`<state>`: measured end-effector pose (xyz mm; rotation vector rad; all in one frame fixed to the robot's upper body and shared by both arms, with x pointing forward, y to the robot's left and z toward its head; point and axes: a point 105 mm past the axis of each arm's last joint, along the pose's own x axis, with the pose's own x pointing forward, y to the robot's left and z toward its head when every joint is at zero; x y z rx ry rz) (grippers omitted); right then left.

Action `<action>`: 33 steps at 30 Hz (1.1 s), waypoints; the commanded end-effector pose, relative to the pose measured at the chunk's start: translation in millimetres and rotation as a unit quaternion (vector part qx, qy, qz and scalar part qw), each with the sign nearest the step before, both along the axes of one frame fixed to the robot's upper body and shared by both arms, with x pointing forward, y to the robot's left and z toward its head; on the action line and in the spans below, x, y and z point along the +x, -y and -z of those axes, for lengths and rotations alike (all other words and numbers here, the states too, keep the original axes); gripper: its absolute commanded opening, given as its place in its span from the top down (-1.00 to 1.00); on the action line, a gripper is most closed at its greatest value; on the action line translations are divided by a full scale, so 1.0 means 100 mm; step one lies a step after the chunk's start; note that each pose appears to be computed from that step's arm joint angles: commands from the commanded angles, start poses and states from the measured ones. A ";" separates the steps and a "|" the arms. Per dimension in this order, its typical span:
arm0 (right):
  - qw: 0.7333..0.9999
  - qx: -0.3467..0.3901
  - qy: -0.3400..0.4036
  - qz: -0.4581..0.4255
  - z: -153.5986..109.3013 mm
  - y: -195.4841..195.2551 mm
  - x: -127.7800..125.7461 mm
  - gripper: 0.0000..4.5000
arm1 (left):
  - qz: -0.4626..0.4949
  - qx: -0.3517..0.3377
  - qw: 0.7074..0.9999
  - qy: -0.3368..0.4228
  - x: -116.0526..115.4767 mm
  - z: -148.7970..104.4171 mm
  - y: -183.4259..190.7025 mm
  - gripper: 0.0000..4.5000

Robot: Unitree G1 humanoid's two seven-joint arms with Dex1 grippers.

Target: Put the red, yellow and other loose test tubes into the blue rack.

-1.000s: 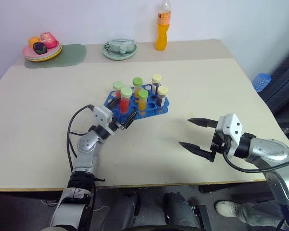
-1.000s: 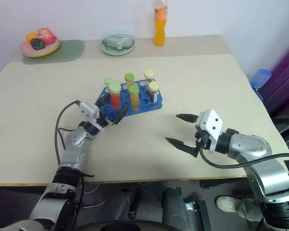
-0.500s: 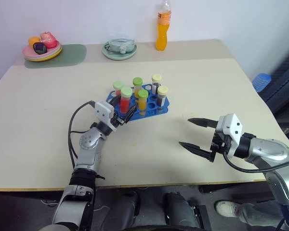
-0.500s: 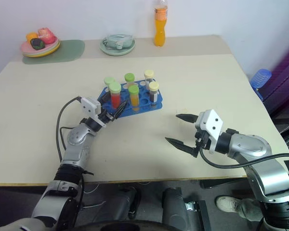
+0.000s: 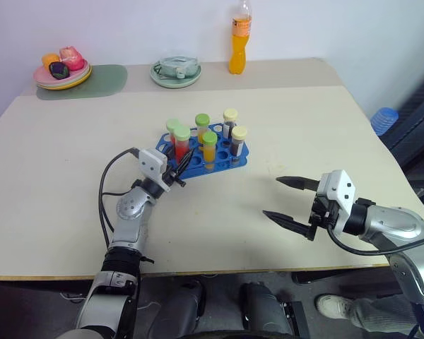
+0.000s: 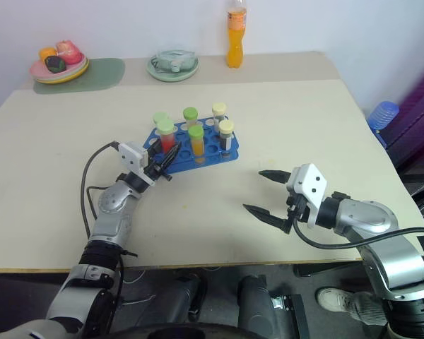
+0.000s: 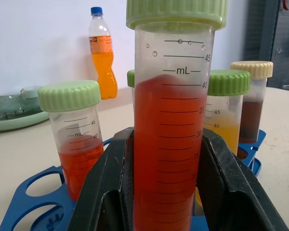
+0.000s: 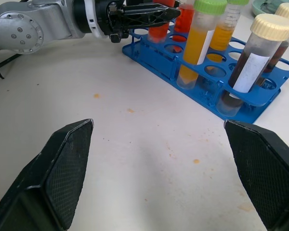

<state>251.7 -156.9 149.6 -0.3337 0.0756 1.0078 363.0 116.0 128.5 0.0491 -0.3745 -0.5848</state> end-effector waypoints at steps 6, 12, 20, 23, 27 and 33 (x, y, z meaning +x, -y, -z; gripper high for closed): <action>1.000 0.006 0.026 -0.011 -0.11 -0.04 -0.03 -1.00 | 0.008 -0.038 0.999 0.012 0.00 -0.14 0.01 0.14; 1.000 0.008 0.026 -0.012 -0.11 -0.05 -0.03 -1.00 | 0.006 -0.028 1.000 0.012 0.00 -0.14 0.01 -0.51; 1.000 0.011 0.024 -0.012 -0.10 -0.06 -0.04 -1.00 | 0.011 -0.023 1.000 0.017 -0.04 -0.14 0.02 -0.51; 1.000 0.011 0.024 -0.011 -0.10 -0.07 -0.04 -1.00 | 0.010 -0.023 0.999 0.020 -0.07 -0.13 -0.01 -0.51; 1.000 0.012 0.021 -0.011 -0.09 -0.07 -0.06 -1.00 | -0.001 -0.014 1.000 0.017 -0.11 -0.11 -0.09 -0.51; 1.000 0.015 0.016 -0.007 -0.05 -0.06 -0.07 -1.00 | 0.001 0.013 1.000 -0.024 -0.24 0.01 -0.28 -0.51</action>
